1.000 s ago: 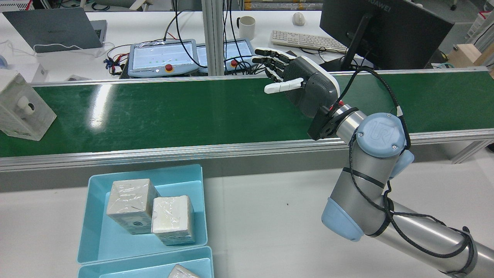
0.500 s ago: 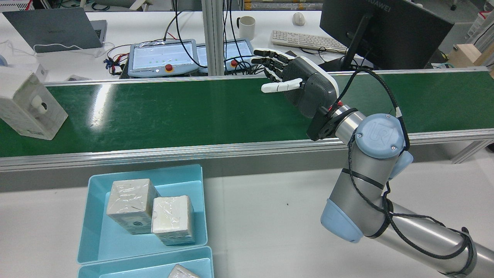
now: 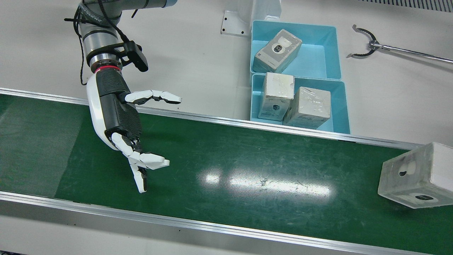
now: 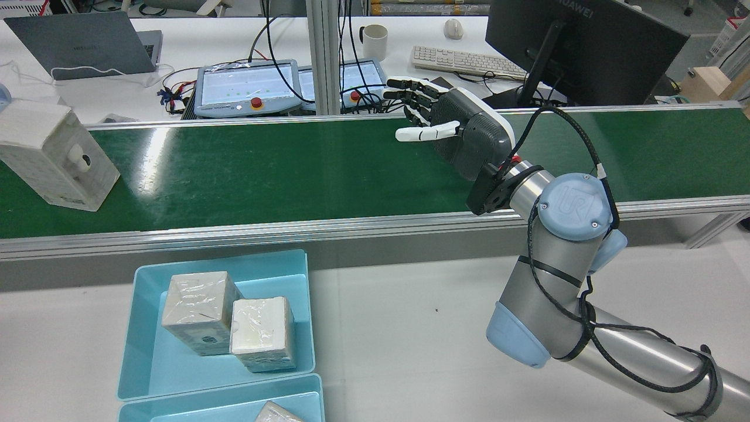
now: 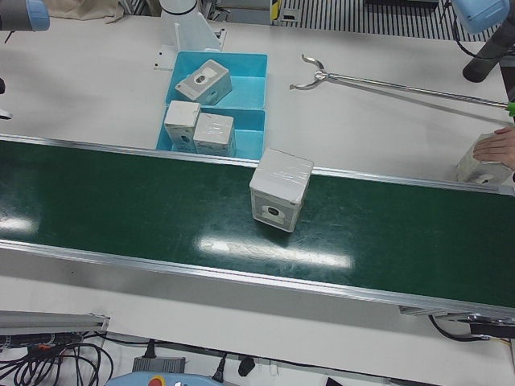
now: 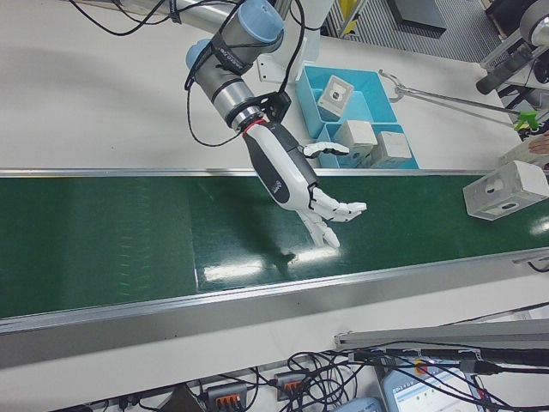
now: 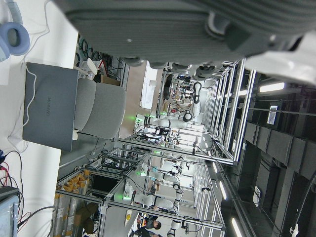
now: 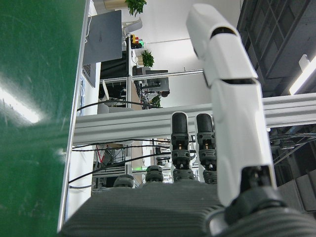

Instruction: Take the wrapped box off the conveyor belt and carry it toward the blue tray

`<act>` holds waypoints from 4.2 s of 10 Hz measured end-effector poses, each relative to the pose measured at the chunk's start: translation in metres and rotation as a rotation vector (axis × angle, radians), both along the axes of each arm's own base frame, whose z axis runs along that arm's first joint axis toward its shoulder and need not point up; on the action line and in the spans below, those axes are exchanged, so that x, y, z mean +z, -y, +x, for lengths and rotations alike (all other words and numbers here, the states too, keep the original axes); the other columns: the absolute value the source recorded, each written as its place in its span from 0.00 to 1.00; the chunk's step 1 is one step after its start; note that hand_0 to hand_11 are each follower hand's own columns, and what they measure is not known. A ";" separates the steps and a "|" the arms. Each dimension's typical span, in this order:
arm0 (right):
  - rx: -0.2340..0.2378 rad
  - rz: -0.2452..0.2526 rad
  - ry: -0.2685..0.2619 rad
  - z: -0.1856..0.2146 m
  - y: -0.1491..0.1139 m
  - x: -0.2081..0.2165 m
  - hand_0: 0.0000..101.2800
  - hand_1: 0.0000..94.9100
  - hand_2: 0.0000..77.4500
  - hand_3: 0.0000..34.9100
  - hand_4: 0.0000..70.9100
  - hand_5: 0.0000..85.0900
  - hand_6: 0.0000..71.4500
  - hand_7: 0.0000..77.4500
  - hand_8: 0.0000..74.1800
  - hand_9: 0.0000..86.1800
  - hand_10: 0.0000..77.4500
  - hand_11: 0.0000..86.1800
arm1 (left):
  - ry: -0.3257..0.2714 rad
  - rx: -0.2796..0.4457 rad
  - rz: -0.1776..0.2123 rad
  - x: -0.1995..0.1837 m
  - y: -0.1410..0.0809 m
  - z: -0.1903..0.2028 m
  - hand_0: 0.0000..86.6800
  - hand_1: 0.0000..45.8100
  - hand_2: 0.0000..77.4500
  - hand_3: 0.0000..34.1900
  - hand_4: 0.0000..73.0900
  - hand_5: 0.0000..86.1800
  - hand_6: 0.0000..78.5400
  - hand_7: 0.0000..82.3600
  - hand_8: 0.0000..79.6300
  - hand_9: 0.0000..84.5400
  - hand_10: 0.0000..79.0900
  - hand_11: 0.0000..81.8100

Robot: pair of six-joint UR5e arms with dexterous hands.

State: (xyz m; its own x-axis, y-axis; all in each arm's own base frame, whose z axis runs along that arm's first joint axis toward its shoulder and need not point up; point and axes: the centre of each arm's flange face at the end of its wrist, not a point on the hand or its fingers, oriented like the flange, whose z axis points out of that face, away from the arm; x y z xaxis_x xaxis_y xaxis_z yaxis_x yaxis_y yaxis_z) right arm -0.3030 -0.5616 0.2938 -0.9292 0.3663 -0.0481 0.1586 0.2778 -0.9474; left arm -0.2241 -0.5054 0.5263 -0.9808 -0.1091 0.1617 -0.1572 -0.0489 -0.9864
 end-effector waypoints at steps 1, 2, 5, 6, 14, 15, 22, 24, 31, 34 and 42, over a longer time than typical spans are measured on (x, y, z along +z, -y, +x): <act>0.022 0.010 -0.022 0.010 0.004 0.000 0.52 0.22 0.25 0.16 0.30 0.26 0.14 0.37 0.02 0.07 0.01 0.02 | 0.000 0.000 0.000 0.000 0.000 0.000 0.00 0.00 0.01 0.00 0.00 0.01 0.00 0.01 0.01 0.00 0.01 0.00; 0.037 0.015 -0.035 0.018 0.008 0.001 0.52 0.22 0.25 0.16 0.30 0.26 0.14 0.37 0.02 0.07 0.01 0.02 | 0.000 0.000 0.000 0.000 0.000 0.000 0.00 0.00 0.01 0.00 0.00 0.01 0.00 0.01 0.01 0.00 0.01 0.00; 0.049 0.026 -0.032 0.021 0.011 0.002 0.51 0.21 0.25 0.10 0.28 0.24 0.12 0.32 0.01 0.07 0.00 0.02 | 0.000 0.000 0.000 0.000 0.000 0.000 0.00 0.00 0.01 0.00 0.00 0.01 0.00 0.01 0.01 0.00 0.01 0.00; 0.050 0.048 -0.015 0.019 0.013 0.001 0.51 0.20 0.24 0.08 0.27 0.22 0.12 0.31 0.01 0.07 0.01 0.02 | 0.000 0.000 0.000 0.000 0.000 0.000 0.00 0.00 0.01 0.00 0.00 0.01 0.00 0.01 0.01 0.00 0.00 0.00; 0.044 0.055 -0.013 0.011 0.015 0.009 0.50 0.18 0.23 0.09 0.27 0.22 0.14 0.34 0.01 0.07 0.01 0.03 | 0.000 0.000 0.000 0.000 0.000 0.000 0.00 0.00 0.01 0.00 0.00 0.01 0.00 0.01 0.01 0.00 0.01 0.00; 0.042 0.025 -0.042 0.014 0.010 0.009 0.50 0.18 0.23 0.09 0.27 0.22 0.14 0.34 0.01 0.07 0.01 0.03 | 0.000 0.000 0.000 0.000 0.000 0.000 0.00 0.00 0.01 0.00 0.00 0.01 0.00 0.01 0.01 0.00 0.01 0.00; 0.005 0.022 -0.028 -0.011 0.006 0.021 0.51 0.18 0.23 0.14 0.22 0.23 0.13 0.30 0.01 0.06 0.00 0.02 | 0.000 0.000 0.000 0.000 0.000 0.000 0.00 0.00 0.01 0.00 0.00 0.01 0.00 0.01 0.01 0.00 0.01 0.00; -0.001 0.049 0.012 -0.017 0.010 0.030 0.49 0.18 0.18 0.12 0.20 0.22 0.11 0.27 0.01 0.04 0.01 0.02 | 0.000 0.000 0.000 0.000 0.000 0.000 0.00 0.00 0.01 0.00 0.00 0.01 0.00 0.01 0.01 0.00 0.01 0.00; -0.002 0.063 0.060 -0.007 0.009 0.028 0.49 0.17 0.16 0.12 0.21 0.20 0.10 0.29 0.01 0.04 0.00 0.02 | 0.000 0.000 0.000 0.000 0.000 0.000 0.00 0.00 0.01 0.00 0.00 0.01 0.00 0.01 0.01 0.00 0.01 0.00; 0.011 0.079 0.082 0.006 0.010 0.017 0.49 0.17 0.17 0.12 0.25 0.21 0.10 0.29 0.01 0.06 0.01 0.02 | 0.000 0.000 0.000 0.000 0.000 0.000 0.00 0.00 0.01 0.00 0.00 0.01 0.00 0.01 0.01 0.00 0.01 0.00; 0.003 0.070 0.066 -0.005 0.006 0.023 0.52 0.24 0.30 0.04 0.29 0.23 0.14 0.34 0.01 0.08 0.01 0.04 | 0.000 0.000 0.000 0.000 0.000 0.000 0.00 0.00 0.01 0.00 0.00 0.01 0.00 0.01 0.01 0.00 0.01 0.01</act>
State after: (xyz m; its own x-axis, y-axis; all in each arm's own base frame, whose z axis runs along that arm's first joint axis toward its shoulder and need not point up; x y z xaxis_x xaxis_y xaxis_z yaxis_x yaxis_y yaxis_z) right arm -0.3078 -0.5677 0.3171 -0.9258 0.3686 -0.0839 0.2197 0.3439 -0.9130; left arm -0.2241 -0.5054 0.5263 -0.9808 -0.1091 0.1617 -0.1572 -0.0489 -0.9864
